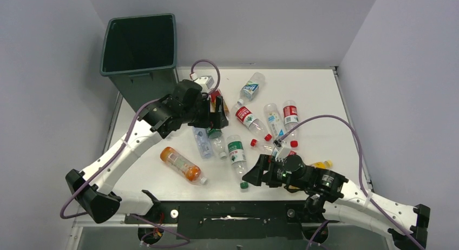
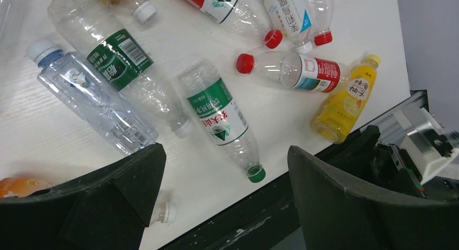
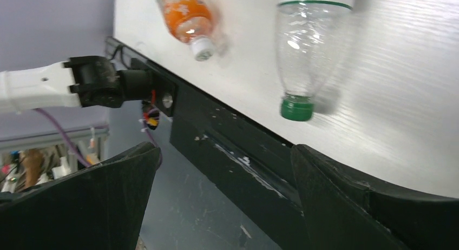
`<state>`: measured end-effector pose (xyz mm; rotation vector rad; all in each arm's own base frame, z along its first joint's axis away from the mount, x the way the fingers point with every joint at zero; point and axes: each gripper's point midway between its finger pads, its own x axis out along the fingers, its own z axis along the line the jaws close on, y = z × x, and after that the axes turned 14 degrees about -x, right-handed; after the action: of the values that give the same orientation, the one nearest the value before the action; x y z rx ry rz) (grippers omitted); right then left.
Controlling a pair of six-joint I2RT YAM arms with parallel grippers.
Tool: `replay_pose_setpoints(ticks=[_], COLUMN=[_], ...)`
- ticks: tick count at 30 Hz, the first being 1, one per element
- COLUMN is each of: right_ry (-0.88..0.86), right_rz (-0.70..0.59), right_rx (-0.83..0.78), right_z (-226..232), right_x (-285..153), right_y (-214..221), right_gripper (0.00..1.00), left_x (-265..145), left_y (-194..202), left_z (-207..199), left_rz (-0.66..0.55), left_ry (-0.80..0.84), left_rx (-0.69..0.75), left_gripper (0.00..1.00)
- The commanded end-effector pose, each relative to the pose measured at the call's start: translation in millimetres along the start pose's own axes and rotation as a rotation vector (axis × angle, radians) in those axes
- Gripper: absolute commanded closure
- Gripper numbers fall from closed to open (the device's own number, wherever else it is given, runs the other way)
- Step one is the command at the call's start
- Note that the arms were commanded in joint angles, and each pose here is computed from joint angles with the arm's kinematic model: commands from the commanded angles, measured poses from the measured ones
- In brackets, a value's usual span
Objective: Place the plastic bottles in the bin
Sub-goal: Pick up the plastic bottle at the center of the board.
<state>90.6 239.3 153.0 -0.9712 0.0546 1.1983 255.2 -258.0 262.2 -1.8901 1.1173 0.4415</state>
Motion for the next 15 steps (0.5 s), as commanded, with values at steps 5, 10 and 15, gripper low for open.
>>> replay_pose_setpoints(ticks=[5, 10, 15], right_ry=[0.294, 0.489, 0.654], right_rz=[-0.054, -0.124, -0.230], right_rx=[0.046, 0.066, 0.077], right_z=[-42, -67, -84], right_x=[-12, -35, -68], right_y=[-15, -33, -59], right_gripper=[0.02, 0.02, 0.02], left_x=[-27, -22, -18], left_y=[5, 17, 21], left_z=[0, 5, 9], left_rz=[-0.065, -0.046, -0.038], left_ry=[0.069, 0.089, 0.082], left_rx=[-0.066, -0.095, -0.089], left_gripper=[0.16, 0.16, 0.16])
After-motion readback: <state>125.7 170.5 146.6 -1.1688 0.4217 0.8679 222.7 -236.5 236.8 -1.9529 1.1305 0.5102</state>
